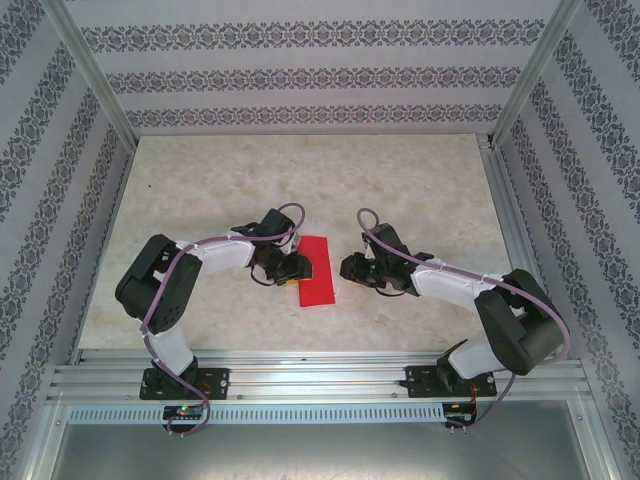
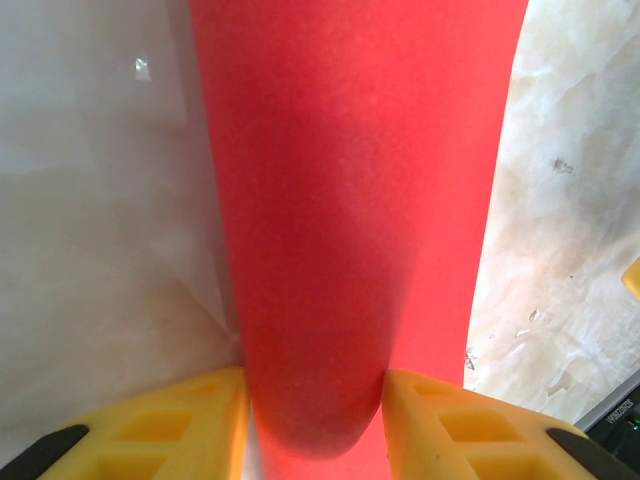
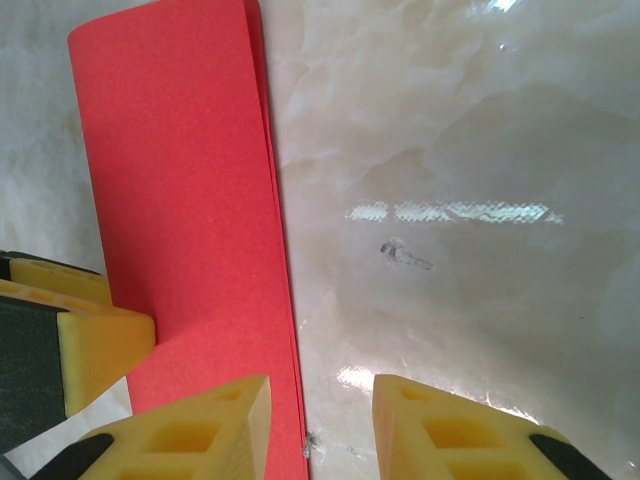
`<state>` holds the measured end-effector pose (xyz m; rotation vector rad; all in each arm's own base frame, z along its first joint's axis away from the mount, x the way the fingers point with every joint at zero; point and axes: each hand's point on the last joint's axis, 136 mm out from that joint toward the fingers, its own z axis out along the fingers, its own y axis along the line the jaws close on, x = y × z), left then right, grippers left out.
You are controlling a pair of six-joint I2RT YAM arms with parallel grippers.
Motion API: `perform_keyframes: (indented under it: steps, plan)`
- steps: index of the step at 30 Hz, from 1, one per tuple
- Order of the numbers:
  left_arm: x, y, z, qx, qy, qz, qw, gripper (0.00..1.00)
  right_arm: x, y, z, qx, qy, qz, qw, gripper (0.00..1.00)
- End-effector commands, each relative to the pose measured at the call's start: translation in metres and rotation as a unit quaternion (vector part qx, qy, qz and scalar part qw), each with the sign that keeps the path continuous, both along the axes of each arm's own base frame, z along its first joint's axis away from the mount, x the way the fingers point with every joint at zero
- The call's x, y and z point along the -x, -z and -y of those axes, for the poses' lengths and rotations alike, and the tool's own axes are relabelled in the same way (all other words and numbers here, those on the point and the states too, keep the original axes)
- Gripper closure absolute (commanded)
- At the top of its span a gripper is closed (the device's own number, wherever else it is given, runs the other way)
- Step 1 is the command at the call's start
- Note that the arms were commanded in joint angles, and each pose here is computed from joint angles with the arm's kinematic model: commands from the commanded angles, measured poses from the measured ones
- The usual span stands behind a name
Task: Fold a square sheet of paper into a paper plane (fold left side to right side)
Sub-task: Hold the square sheet of paper at the center of the table.
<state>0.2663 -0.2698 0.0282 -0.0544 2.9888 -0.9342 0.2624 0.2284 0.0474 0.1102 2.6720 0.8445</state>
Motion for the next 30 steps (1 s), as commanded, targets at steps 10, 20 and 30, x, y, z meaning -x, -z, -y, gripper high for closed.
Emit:
perform_keyframes:
  steps: [10,20,30]
  plan:
    - [0.001,0.003,0.001,-0.016,0.012,0.004,1.0,0.61,0.007,-0.004,-0.051,-0.043,-0.043,-0.009,0.998,0.79]
    - [0.0,0.006,0.0,-0.021,0.011,0.002,1.0,0.61,0.009,0.006,-0.064,-0.045,-0.05,-0.022,0.997,0.84]
    - [0.001,0.007,0.0,-0.022,0.012,0.001,1.0,0.61,0.012,0.021,-0.061,-0.028,-0.046,-0.041,0.998,0.85]
